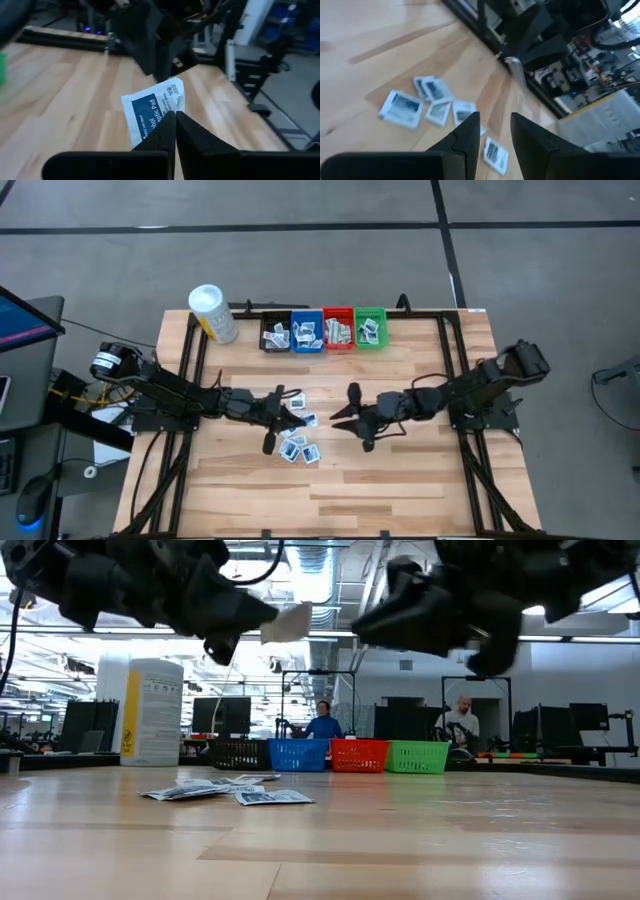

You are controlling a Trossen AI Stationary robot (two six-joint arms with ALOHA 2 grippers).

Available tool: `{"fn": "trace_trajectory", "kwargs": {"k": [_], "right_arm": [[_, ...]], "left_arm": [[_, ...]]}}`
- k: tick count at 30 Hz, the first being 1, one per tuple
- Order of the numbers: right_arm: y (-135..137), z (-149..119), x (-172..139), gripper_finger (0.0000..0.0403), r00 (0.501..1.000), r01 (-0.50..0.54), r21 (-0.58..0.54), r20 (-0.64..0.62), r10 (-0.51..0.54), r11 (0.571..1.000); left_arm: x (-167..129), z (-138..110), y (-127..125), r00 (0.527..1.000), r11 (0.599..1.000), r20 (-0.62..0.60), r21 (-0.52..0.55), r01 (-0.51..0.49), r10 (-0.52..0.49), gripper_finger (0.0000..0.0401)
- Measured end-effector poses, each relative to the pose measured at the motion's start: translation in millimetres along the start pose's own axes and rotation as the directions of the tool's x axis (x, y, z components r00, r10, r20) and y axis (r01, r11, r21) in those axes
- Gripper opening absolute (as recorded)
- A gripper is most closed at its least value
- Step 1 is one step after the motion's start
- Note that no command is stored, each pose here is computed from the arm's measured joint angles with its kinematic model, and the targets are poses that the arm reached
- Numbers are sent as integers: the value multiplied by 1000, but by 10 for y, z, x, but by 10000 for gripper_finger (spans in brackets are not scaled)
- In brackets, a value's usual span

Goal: Pick & Place First Aid Supplies
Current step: Put the blue alcohol pad into the green bin

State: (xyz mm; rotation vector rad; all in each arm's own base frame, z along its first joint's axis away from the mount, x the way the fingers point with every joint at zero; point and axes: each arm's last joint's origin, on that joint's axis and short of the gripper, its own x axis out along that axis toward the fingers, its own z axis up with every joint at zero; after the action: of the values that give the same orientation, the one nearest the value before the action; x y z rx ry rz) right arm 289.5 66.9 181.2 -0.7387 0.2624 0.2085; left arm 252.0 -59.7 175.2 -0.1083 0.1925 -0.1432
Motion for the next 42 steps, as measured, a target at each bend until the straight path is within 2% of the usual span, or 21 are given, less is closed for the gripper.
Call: {"fn": "trace_trajectory", "kwargs": {"k": [3, 11, 19, 24, 32, 37, 42], "right_arm": [[-22, 56, 131, 102, 1000, 8, -3, 7, -8, 1000], [-83, 229, 401, 102, 999, 44, -2, 13, -44, 999], [-96, 205, 404, 102, 983, 138, -20, -121, -139, 990], [-93, 198, 397, 102, 970, 178, -37, -164, -182, 983], [-48, 297, 384, 102, 978, 171, -108, -98, -182, 979], [-9, 337, 384, 101, 994, 101, -108, -26, -104, 989], [-15, 356, 383, 67, 995, 96, -104, 5, -96, 990]], "left_arm": [[26, 53, -20, 999, 999, 12, -6, 38, -38, 6], [34, 73, -30, 999, 999, 18, -8, 45, -45, 6], [34, 72, -34, 999, 999, 17, -8, 48, -48, 6], [34, 72, -34, 999, 999, 17, -8, 48, -48, 8], [34, 72, -35, 999, 999, 17, -8, 49, -49, 8], [34, 72, -35, 999, 999, 17, -8, 48, -48, 7], [34, 72, -36, 999, 999, 16, -8, 49, -49, 8]]}}
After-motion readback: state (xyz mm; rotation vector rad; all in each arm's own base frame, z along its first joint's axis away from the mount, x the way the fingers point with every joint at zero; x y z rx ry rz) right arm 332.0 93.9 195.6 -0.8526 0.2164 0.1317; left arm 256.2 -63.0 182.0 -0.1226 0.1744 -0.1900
